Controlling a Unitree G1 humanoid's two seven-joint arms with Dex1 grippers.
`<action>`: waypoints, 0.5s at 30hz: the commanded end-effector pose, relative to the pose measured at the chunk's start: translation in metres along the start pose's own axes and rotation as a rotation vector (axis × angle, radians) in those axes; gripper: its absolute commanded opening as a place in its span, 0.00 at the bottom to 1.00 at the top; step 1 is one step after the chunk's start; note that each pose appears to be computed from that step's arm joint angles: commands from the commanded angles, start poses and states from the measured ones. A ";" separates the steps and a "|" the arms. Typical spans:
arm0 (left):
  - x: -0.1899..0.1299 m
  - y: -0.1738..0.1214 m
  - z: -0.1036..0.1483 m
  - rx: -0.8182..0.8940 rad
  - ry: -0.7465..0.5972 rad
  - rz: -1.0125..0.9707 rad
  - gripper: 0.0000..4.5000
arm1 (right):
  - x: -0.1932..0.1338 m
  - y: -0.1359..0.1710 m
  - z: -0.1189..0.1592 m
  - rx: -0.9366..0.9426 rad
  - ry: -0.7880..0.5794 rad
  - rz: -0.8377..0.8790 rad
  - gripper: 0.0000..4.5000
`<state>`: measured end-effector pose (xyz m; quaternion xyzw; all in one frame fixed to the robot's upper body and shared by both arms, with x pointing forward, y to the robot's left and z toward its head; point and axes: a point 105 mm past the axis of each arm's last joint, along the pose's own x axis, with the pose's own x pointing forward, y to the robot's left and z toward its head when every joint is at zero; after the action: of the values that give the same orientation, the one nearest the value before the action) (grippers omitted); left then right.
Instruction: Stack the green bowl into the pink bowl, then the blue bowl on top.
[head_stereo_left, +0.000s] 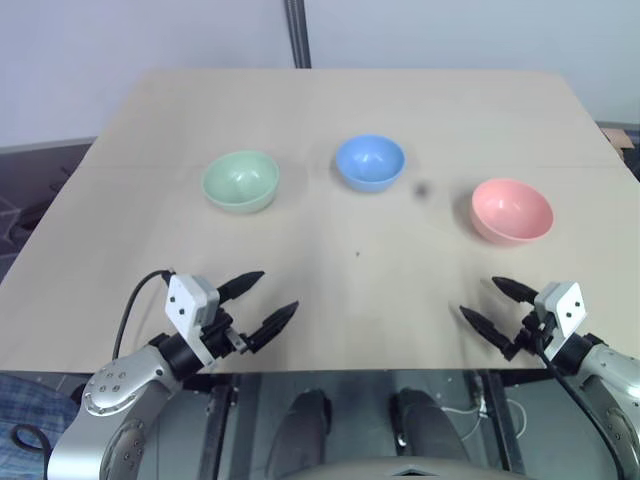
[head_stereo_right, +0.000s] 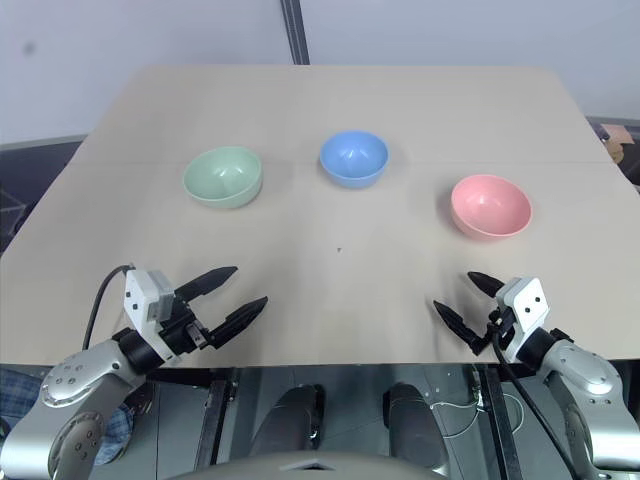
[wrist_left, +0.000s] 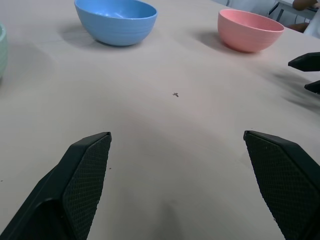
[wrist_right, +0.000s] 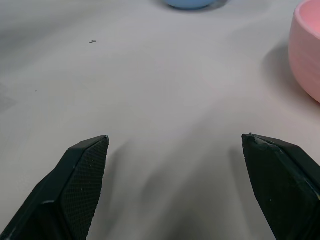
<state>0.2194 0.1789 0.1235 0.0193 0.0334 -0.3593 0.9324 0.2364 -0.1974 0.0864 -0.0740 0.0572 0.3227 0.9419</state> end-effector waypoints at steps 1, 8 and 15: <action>0.000 -0.005 0.008 0.042 -0.029 -0.016 1.00 | -0.002 0.003 0.014 -0.043 -0.042 0.018 0.99; -0.002 -0.008 0.007 0.044 -0.028 -0.021 1.00 | -0.003 0.005 0.014 -0.041 -0.040 0.028 0.99; -0.002 -0.008 0.006 0.041 -0.030 -0.027 1.00 | -0.003 0.006 0.014 -0.039 -0.039 0.032 0.99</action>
<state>0.2154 0.1784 0.1212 0.0217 0.0304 -0.3601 0.9322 0.2319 -0.1954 0.0864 -0.0764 0.0603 0.3316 0.9384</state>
